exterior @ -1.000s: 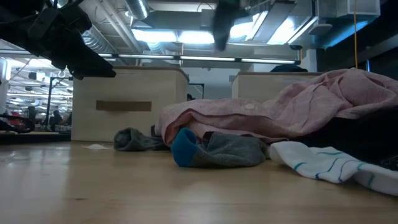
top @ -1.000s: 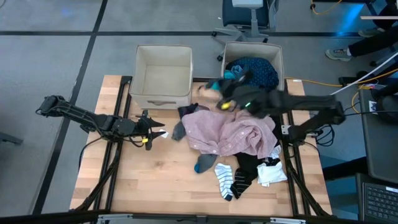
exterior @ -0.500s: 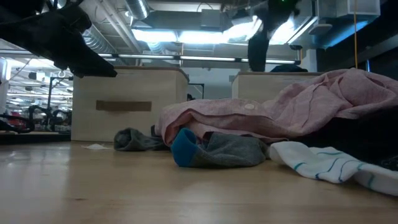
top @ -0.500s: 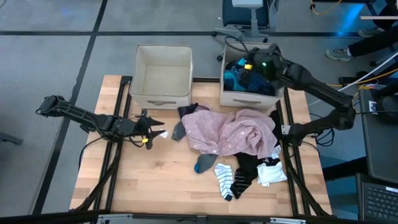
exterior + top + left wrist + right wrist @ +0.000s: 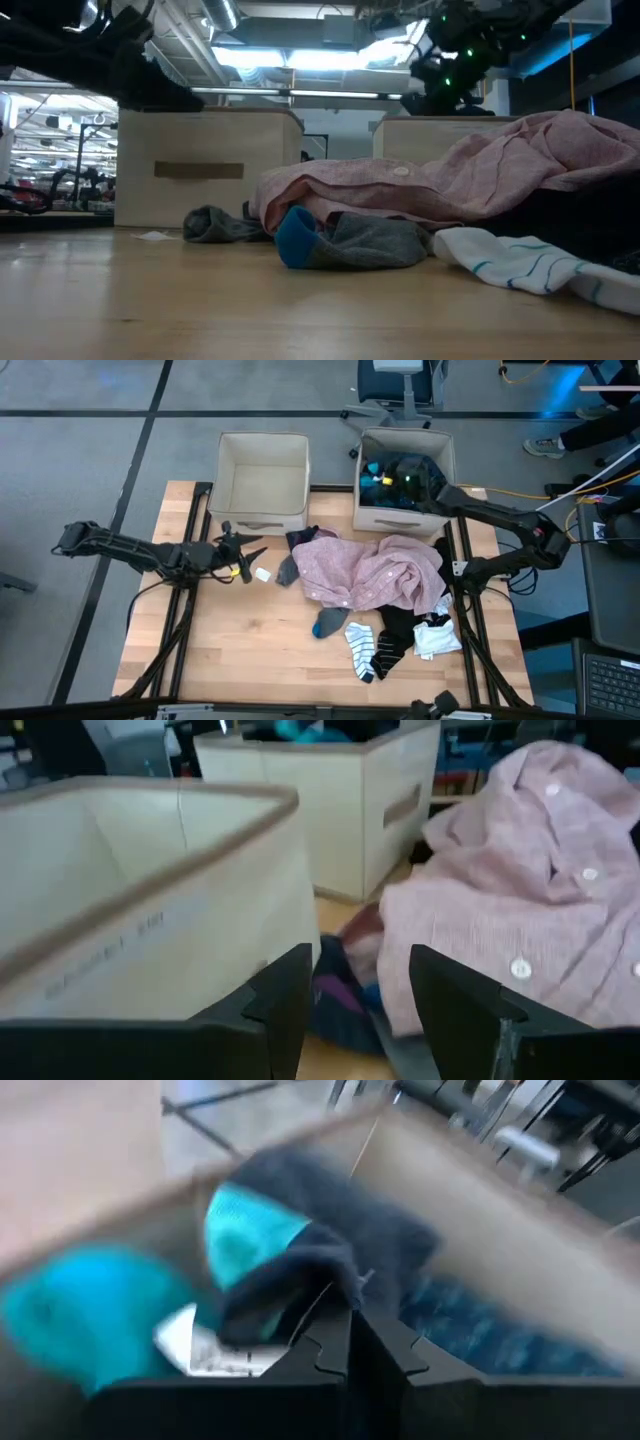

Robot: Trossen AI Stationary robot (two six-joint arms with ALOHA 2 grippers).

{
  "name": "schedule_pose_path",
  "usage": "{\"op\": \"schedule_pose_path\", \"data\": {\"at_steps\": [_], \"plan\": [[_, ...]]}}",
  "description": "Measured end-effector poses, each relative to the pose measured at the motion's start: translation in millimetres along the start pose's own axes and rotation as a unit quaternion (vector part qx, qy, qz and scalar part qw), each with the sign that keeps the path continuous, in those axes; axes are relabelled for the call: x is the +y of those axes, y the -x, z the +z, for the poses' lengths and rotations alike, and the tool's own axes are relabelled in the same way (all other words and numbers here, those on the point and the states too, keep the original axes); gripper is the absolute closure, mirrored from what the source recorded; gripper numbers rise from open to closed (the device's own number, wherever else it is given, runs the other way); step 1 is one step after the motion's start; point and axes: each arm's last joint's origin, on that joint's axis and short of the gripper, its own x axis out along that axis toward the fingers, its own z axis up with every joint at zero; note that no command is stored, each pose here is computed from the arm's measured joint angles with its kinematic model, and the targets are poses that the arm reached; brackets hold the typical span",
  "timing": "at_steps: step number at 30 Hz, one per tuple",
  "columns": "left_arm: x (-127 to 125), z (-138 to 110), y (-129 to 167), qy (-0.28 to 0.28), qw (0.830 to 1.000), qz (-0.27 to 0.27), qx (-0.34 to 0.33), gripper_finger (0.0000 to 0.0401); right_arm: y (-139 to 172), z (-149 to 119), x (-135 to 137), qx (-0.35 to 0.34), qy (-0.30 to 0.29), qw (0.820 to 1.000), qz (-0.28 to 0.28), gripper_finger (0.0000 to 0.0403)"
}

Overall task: Sort clothes
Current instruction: Put the bottom blue sock into the right laundry organizer

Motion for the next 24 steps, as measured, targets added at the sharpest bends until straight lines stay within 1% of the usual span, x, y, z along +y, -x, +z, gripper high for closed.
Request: {"op": "schedule_pose_path", "data": {"at_steps": [3,6,11,15,19,21,24], "plan": [[4,6,-3,-0.006,1.000,-0.001,-0.029,0.0239,0,-19,11,0.009,0.008,1.000,-0.004,0.0389],[9,11,-4,-0.021,0.998,0.013,-0.050,0.0239,1,-28,20,0.002,0.012,1.000,0.001,0.0389],[20,17,-8,-0.047,0.995,0.055,-0.074,0.0239,2,-29,23,-0.003,0.013,1.000,0.007,0.0389],[28,18,-10,-0.044,0.993,0.079,-0.077,0.0239,2,-28,22,-0.006,0.011,1.000,0.007,0.0388],[31,14,-14,-0.036,0.996,0.048,-0.063,0.0239,0,-28,18,-0.004,-0.007,1.000,-0.004,0.0378],[32,12,-15,-0.038,0.997,0.021,-0.059,0.0239,0,-28,18,-0.003,-0.003,1.000,-0.008,0.0357],[33,11,-16,-0.041,0.997,-0.006,-0.059,0.0239,0,-28,18,-0.003,0.008,1.000,-0.008,0.0311]]}}
